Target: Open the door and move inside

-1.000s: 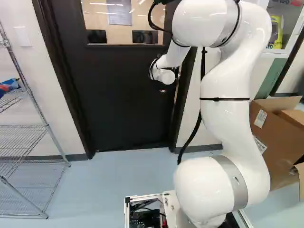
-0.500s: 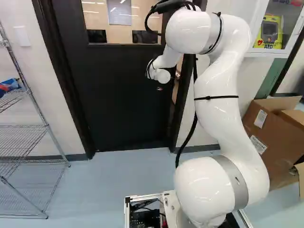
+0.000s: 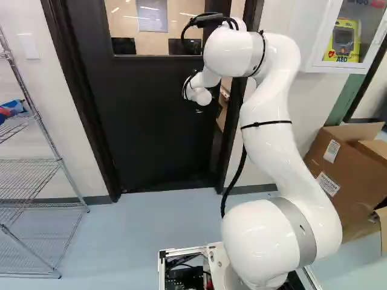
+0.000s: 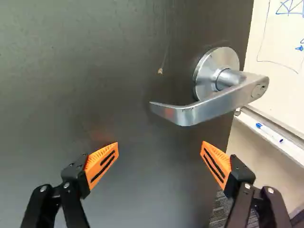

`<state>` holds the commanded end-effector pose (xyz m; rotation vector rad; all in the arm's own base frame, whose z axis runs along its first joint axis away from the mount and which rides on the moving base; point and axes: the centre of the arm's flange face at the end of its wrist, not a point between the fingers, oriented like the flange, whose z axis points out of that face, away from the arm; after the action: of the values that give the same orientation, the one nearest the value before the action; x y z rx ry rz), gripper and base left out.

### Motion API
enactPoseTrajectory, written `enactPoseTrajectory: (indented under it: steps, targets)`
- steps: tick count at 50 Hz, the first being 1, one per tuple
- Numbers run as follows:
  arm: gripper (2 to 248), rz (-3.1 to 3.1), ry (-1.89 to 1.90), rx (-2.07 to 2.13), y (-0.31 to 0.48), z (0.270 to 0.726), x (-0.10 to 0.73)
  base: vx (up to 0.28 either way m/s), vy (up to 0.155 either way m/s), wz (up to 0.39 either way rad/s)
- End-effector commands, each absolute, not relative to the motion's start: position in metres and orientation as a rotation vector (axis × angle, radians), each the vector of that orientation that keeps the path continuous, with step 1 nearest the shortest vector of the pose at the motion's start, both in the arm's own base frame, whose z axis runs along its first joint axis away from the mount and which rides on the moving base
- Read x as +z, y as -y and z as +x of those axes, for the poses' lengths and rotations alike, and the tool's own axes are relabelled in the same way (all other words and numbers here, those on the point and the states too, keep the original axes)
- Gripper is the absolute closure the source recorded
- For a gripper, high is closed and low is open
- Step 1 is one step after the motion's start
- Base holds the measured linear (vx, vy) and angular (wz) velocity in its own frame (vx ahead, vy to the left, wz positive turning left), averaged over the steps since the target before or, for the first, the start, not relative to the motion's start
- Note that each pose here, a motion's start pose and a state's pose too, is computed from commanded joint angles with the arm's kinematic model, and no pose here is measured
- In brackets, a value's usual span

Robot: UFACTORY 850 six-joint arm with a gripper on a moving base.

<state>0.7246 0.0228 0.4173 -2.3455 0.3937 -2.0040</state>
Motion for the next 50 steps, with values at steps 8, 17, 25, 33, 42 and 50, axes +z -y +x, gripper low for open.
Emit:
enactPoseTrajectory:
  steps: [8, 17, 25, 33, 42, 50]
  targets:
    - [3, -2.347, -0.393, -2.002, -0.023, 0.723, 0.418, 0.0, 0.0, 0.0]
    - [3, -2.361, -0.392, -1.988, -0.023, 0.709, 0.42, 0.0, 0.0, 0.0]
    - [3, -2.376, -0.374, -1.975, -0.024, 0.693, 0.423, 0.0, 0.0, 0.0]
    - [3, -2.392, -0.306, -1.965, -0.028, 0.678, 0.426, 0.0, 0.0, 0.0]
    - [3, -2.408, -0.19, -1.954, -0.034, 0.661, 0.43, 0.0, 0.0, 0.0]
    - [3, -2.407, -0.061, -1.946, -0.046, 0.654, 0.431, 0.0, 0.0, 0.0]
